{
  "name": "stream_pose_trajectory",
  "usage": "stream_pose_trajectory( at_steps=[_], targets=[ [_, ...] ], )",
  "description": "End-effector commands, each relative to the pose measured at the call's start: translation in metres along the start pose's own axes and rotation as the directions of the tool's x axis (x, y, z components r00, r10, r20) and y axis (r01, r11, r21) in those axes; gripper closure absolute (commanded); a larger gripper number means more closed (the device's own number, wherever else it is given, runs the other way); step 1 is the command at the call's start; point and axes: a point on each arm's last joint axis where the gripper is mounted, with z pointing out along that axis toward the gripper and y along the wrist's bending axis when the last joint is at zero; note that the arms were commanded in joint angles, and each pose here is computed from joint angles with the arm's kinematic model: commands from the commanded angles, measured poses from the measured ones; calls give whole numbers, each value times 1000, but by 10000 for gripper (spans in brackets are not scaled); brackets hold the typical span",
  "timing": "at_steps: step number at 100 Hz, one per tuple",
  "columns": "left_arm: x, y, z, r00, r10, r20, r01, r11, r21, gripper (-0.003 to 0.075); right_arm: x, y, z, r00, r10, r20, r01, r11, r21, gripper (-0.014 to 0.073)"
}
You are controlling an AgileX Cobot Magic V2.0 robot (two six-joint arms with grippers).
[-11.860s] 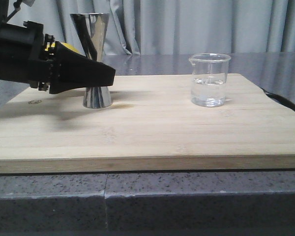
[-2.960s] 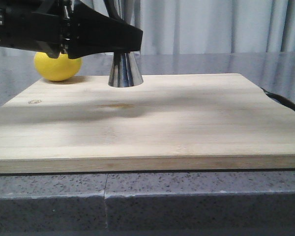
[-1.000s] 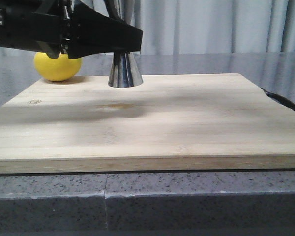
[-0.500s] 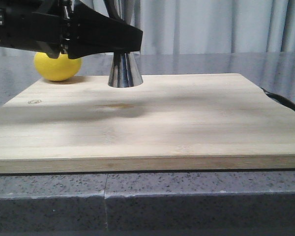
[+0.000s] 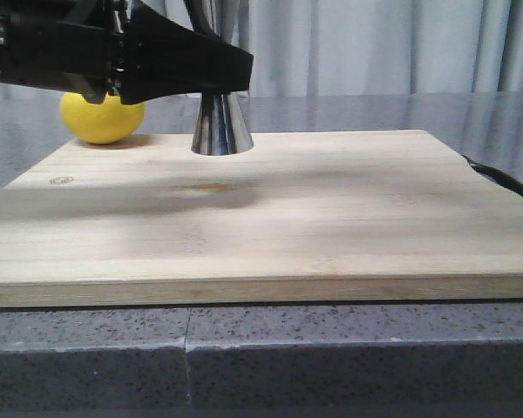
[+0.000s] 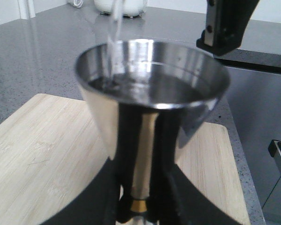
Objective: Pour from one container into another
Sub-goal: 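Tilt the beaker with the right gripper, pouring liquid into the jigger cup, then lower the beaker back onto the board and open the right gripper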
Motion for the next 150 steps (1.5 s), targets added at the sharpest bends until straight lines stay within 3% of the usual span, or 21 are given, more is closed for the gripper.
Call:
stream_pose_trajectory(
  at_steps=[1, 17, 42, 54, 61, 73, 96, 110, 115, 123, 131, 139, 150],
  targets=[
    [-30, -10, -2, 988, 22, 154, -32, 998, 60, 739, -1, -20, -9, 1000, -14, 3, 14, 998, 64, 412],
    [-30, -10, -2, 988, 22, 154, -32, 998, 60, 739, -1, -20, -9, 1000, 21, 7, -21, 998, 67, 412],
    [-30, -10, -2, 988, 22, 154, -32, 998, 60, 739, 2, -20, -9, 968, 250, -8, -249, 966, 76, 412],
    [-30, -10, -2, 988, 22, 154, -32, 998, 60, 739, 5, -20, -9, 926, 375, -33, -372, 925, 82, 412],
    [-30, -10, -2, 988, 22, 154, -32, 998, 60, 739, 7, -19, -9, 860, 509, -41, -504, 859, 92, 412],
    [-30, -10, -2, 988, 22, 154, -32, 998, 60, 739, 10, -18, -9, 665, 746, -43, -738, 664, 115, 412],
    [-30, -10, -2, 988, 22, 154, -32, 998, 60, 739, 24, -16, -10, 459, 887, -48, -872, 460, 165, 412],
    [-30, -10, -2, 988, 22, 154, -32, 998, 60, 739, 57, -14, -16, 269, 962, -38, -927, 270, 259, 412],
    [-30, -10, -2, 988, 22, 154, -32, 998, 60, 739, 67, -12, -18, 228, 973, -24, -935, 226, 272, 412],
    [-30, -10, -2, 988, 22, 154, -32, 998, 60, 739, 83, -9, -19, 197, 980, 2, -943, 189, 272, 412],
    [-30, -10, -2, 988, 22, 154, -32, 998, 60, 739, 93, -3, -17, 177, 983, 46, -962, 163, 221, 412],
    [-30, -10, -2, 988, 22, 154, -32, 998, 60, 739, 104, 9, -11, 117, 990, 80, -980, 102, 170, 411],
    [-30, -10, -2, 988, 22, 154, -32, 998, 60, 739, 120, 31, -3, 74, 994, 83, -992, 65, 113, 411]
  ],
)
